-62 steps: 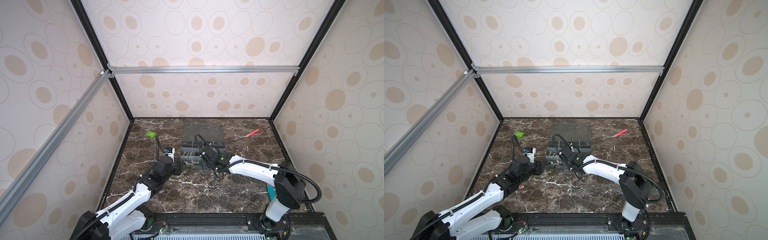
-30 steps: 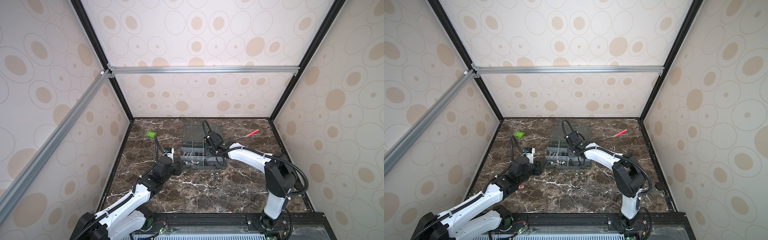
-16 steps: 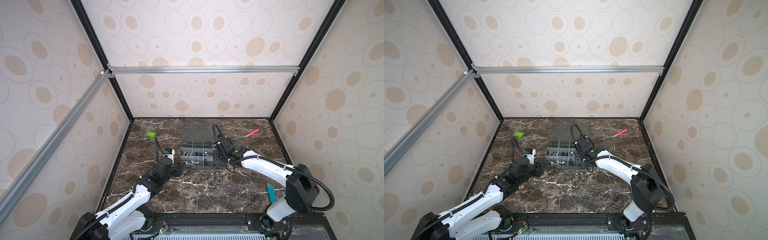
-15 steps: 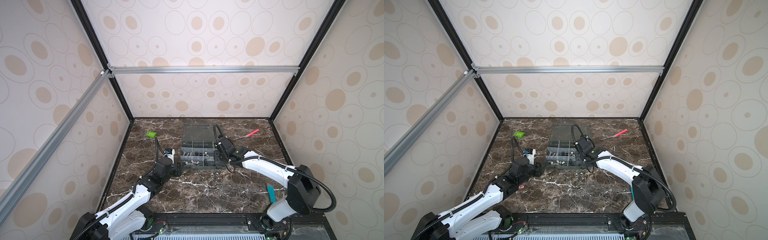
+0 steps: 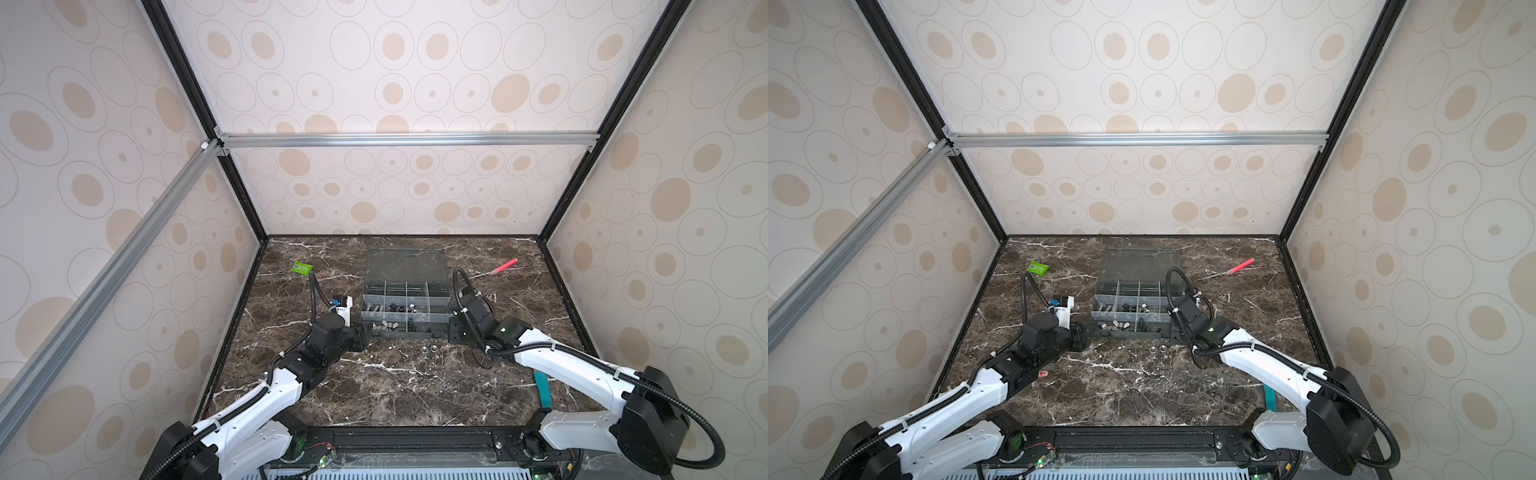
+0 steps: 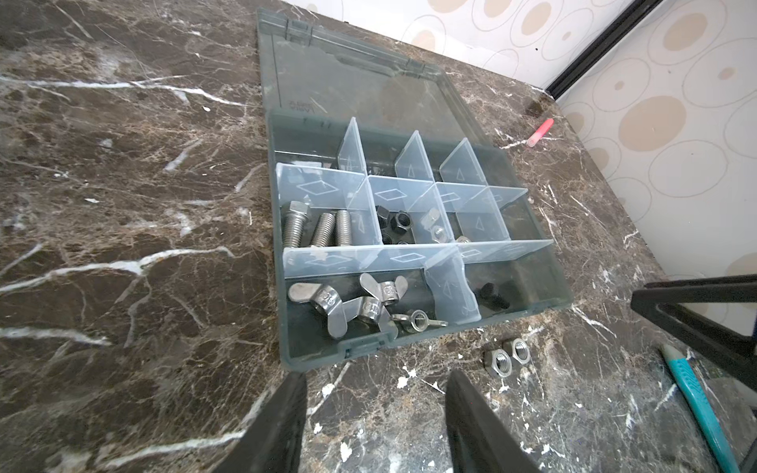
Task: Sort the screws and nuts into containers
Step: 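Withdraw the right gripper from the organizer while the left gripper moves over the nuts, then lower the left gripper toward the remaining silver hex nuts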
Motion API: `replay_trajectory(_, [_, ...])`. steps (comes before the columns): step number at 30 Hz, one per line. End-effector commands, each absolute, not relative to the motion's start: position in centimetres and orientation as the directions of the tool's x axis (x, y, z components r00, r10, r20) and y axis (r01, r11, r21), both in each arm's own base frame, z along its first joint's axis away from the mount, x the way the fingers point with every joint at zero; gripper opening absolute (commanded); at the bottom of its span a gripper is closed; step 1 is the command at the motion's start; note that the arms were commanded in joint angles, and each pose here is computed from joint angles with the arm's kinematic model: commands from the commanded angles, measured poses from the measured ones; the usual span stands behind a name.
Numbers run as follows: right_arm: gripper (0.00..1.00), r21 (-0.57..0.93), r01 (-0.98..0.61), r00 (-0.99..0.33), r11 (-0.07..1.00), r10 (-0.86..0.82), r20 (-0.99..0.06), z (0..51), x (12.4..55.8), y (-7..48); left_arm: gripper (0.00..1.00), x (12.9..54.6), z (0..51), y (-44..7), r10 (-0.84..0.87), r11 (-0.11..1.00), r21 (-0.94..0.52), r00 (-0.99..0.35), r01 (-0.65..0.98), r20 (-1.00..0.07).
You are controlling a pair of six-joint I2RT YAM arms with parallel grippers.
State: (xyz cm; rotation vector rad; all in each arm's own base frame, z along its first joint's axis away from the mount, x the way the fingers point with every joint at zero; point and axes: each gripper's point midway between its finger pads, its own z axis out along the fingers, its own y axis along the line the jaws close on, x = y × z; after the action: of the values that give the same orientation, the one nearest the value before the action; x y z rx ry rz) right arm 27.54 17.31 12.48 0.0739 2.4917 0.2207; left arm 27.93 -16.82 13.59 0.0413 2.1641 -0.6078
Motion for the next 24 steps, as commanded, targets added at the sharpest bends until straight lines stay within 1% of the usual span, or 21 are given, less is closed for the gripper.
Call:
replay_trajectory(1, [0.48,0.158,0.056,-0.797,0.986,0.140,-0.587,12.4,26.9,15.9,0.55,28.5,14.9,-17.3,-0.191,0.867,-0.422,-0.606,0.264,-0.772])
replay_trajectory(10, [0.50,0.153,0.108,-0.791,0.982,0.178,-0.585,12.1,25.6,14.1,0.55,27.8,14.5,-18.6,-0.113,0.853,-0.401,-0.632,0.333,-0.767])
replay_trajectory(16, [0.50,0.159,0.137,-0.795,0.978,0.205,-0.572,11.7,24.8,13.5,0.55,26.9,13.8,-20.6,-0.062,0.833,-0.394,-0.643,0.388,-0.763])
replay_trajectory(24, [0.50,0.159,0.159,-0.793,0.974,0.222,-0.567,11.4,24.5,13.0,0.56,25.5,12.9,-24.5,0.112,0.805,-0.298,-0.624,0.514,-0.773])
